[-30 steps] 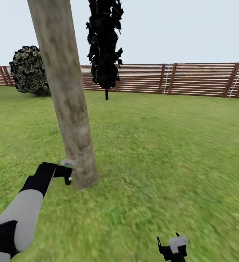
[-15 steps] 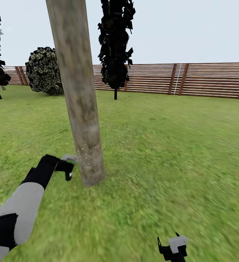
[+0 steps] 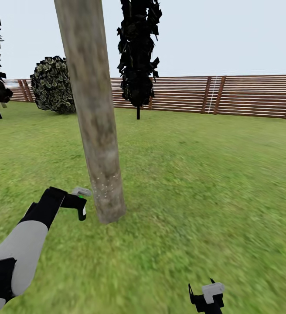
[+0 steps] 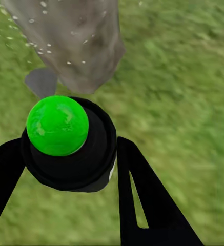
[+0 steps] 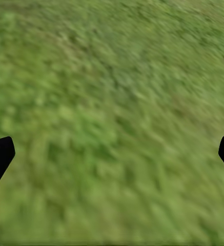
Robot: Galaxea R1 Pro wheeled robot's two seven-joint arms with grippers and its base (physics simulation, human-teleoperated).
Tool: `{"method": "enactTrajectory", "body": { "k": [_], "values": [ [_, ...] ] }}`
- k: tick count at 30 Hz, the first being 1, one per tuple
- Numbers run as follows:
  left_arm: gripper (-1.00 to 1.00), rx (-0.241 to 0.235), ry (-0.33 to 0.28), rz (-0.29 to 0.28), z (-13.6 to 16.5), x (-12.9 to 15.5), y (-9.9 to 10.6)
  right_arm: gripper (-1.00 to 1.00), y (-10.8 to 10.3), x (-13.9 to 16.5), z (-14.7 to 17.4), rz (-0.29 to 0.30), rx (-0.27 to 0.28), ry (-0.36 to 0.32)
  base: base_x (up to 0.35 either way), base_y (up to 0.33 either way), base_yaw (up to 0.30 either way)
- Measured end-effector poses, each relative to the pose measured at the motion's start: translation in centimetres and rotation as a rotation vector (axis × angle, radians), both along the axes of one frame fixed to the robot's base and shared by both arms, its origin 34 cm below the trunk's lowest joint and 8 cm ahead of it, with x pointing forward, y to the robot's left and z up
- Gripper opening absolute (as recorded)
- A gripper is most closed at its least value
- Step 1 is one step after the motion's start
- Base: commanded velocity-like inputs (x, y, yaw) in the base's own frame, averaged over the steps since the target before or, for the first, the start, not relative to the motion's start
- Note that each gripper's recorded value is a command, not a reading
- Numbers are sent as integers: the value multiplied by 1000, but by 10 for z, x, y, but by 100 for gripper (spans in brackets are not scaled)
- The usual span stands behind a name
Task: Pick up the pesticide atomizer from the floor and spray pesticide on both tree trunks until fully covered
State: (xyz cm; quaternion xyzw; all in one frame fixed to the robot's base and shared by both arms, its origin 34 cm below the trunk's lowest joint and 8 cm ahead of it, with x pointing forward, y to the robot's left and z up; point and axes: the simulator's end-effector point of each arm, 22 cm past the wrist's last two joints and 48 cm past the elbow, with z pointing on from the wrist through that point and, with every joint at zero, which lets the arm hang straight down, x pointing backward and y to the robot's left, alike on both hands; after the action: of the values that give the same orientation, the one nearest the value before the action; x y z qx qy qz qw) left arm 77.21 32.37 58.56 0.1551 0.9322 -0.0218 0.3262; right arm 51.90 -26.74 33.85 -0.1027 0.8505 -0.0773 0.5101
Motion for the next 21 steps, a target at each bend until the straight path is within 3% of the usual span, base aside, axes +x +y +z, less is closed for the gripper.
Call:
{"method": "enactTrajectory", "body": {
  "k": [14,18,21],
  "values": [
    [-100,-4,17,5,-11,-6,1,100,0,0,0,0,0,0,0,-264,0],
    [-100,44,44,47,-40,-22,13,100,0,0,0,0,0,0,0,-269,0],
    [-100,35,61,58,-58,-32,5,100,0,0,0,0,0,0,0,-269,5]
  ]
}}
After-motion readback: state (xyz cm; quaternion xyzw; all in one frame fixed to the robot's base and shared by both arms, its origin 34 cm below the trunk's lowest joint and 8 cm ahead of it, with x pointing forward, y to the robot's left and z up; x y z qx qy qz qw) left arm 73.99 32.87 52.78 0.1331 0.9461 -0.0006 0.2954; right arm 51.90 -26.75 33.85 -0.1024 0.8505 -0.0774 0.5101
